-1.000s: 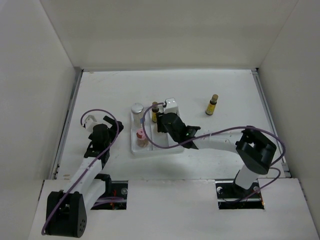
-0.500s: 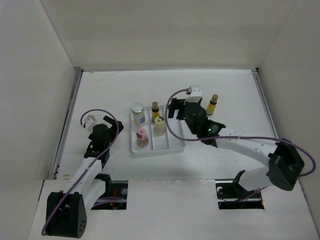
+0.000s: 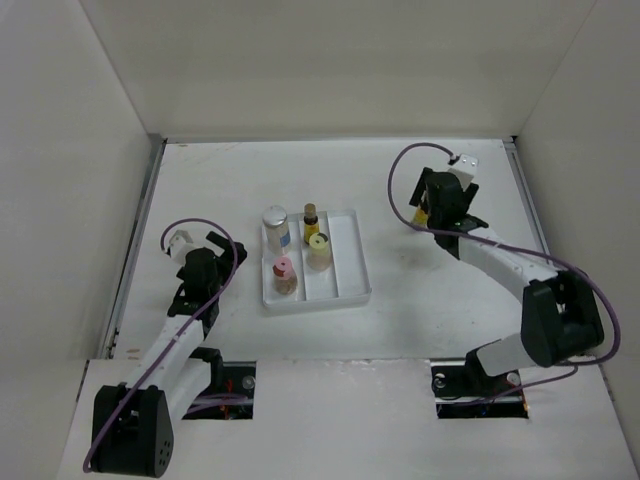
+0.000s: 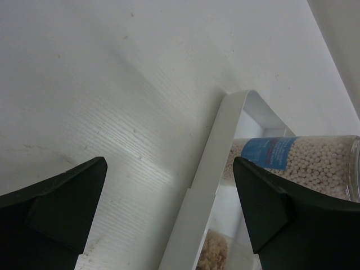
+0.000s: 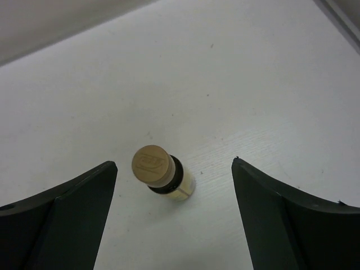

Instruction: Organize the condiment bottles

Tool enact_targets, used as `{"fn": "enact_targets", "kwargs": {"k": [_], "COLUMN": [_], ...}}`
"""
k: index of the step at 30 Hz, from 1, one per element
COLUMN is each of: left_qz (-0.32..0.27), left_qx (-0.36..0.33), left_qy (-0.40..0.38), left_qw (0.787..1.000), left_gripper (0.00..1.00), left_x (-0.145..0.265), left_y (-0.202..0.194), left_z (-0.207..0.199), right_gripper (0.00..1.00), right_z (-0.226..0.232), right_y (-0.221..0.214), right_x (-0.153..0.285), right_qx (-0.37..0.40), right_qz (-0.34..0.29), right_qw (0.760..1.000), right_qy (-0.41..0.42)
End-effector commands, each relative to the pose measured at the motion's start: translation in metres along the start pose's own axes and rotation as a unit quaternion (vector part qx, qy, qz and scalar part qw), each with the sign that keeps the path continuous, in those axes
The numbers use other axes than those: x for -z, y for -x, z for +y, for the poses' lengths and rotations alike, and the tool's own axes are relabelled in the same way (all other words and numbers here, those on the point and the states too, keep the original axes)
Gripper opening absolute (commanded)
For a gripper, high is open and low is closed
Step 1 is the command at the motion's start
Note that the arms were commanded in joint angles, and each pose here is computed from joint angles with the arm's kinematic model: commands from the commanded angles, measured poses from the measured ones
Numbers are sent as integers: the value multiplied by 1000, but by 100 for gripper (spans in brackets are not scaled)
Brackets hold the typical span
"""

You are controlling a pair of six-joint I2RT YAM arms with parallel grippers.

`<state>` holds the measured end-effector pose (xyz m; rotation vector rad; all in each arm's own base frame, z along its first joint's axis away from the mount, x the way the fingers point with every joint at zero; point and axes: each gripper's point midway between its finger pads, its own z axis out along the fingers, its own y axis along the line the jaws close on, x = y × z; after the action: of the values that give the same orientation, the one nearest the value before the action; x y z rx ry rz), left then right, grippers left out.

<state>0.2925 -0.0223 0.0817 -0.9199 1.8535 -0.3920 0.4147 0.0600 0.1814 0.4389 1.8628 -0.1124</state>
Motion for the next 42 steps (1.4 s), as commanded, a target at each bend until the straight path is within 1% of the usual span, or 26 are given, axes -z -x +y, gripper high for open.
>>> {"fn": "enact_targets", "kwargs": {"k": [1, 5, 9, 10, 11, 13, 16, 20, 23, 26, 31, 33, 36, 42], "left_qz": [-21, -19, -20, -19, -19, -17, -22, -20, -25, -16, -21, -22, -27, -24], "left_qx": [2, 4, 4, 5, 5, 2, 4, 3, 6, 7, 9, 4, 7, 2], "left_qy": [-22, -16, -15, -15, -15, -18, -18, -23, -22, -16, -14, -16, -14, -7], "left_qw": [1000, 1000, 1000, 1000, 1000, 1000, 1000, 1000, 999, 1000, 1000, 1000, 1000, 1000], "left_gripper": [100, 100, 100, 100, 100, 100, 100, 100, 100, 100, 100, 100, 100, 100], "left_x": [1, -1, 0, 0, 0, 0, -1, 0, 1, 1, 1, 1, 1, 0], "left_y": [14, 13, 12, 12, 12, 13, 14, 18, 18, 15, 16, 19, 20, 17], "left_z": [-17, -13, -11, -11, -12, -16, -16, -23, -20, -16, -16, -19, -16, -10], "right_gripper": [87, 75, 49, 44, 39, 33, 31, 31, 31, 30, 30, 30, 29, 29], "right_z": [16, 20, 20, 20, 18, 19, 38, 75, 96, 116, 162, 180, 203, 234], "right_y": [10, 1, -4, -4, -2, 9, 27, 39, 32, 17, -3, -11, -29, -73], "right_x": [-14, -30, -39, -39, -38, -27, 11, 73, 117, 155, 216, 232, 243, 250], "right_qx": [-5, 4, 6, 8, 9, 8, 16, 24, 19, 12, 14, 19, 31, 76], "right_qz": [8, 25, 23, 20, 13, -10, -44, -65, -61, -41, -19, -12, 0, 21], "right_qw": [1000, 999, 999, 999, 1000, 1000, 998, 989, 980, 968, 939, 928, 917, 910], "right_qy": [30, 35, 30, 29, 27, 27, 52, 128, 188, 246, 344, 373, 399, 408]}}
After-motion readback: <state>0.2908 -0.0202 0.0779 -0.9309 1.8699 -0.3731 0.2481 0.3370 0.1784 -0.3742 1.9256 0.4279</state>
